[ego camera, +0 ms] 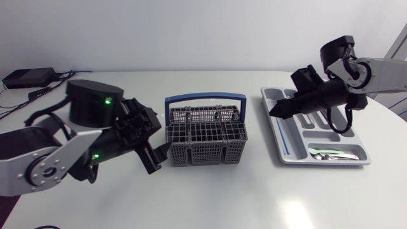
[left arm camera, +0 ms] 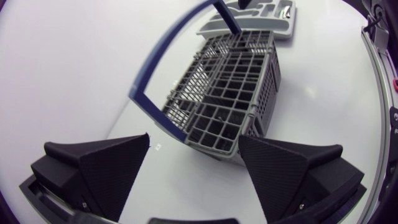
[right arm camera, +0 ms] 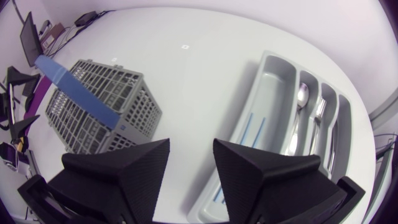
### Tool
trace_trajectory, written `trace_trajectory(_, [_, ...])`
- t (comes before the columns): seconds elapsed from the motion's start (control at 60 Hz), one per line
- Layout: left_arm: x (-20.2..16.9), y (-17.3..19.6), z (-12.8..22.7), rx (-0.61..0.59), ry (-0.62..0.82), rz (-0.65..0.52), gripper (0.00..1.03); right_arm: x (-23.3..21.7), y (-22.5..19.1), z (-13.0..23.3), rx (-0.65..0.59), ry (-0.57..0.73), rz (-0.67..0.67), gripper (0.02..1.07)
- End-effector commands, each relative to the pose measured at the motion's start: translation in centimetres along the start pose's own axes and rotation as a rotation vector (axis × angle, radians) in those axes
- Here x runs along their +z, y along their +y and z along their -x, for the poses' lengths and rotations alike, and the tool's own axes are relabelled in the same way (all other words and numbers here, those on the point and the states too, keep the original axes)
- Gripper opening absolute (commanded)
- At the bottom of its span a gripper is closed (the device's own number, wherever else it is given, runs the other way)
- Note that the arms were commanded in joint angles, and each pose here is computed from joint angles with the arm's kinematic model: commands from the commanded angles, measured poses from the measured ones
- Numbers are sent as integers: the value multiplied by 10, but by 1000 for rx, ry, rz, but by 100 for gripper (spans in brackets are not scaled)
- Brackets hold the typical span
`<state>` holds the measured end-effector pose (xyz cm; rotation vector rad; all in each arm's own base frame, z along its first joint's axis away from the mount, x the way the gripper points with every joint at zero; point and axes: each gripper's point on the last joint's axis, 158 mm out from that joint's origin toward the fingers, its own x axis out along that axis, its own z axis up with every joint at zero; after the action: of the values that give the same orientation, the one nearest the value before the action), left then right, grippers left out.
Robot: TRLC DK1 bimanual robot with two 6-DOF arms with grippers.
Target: Unload the cutlery basket into the drawer organizer.
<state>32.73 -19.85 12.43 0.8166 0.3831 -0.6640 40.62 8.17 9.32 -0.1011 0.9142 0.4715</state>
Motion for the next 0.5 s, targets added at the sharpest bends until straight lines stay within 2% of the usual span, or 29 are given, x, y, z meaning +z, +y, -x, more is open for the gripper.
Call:
trace_trajectory(0.0, [-8,11,14,39,-2,13,99,-18,17,-12,35,51,-5,57])
trace_trajectory(0.1, [-25,34,11,89,25,58,99,-20,31,-22,49,72,15,57])
trace_trajectory(0.2, [-46,48,-7,109,68,99,99,-20,40,-30,60,88,22,57])
trace_trajectory(0.35, [-59,41,-34,91,99,103,99,-24,60,-41,77,120,50,57])
trace_trajectory(0.483, [-58,35,-53,70,100,93,99,-29,72,-44,80,138,65,57])
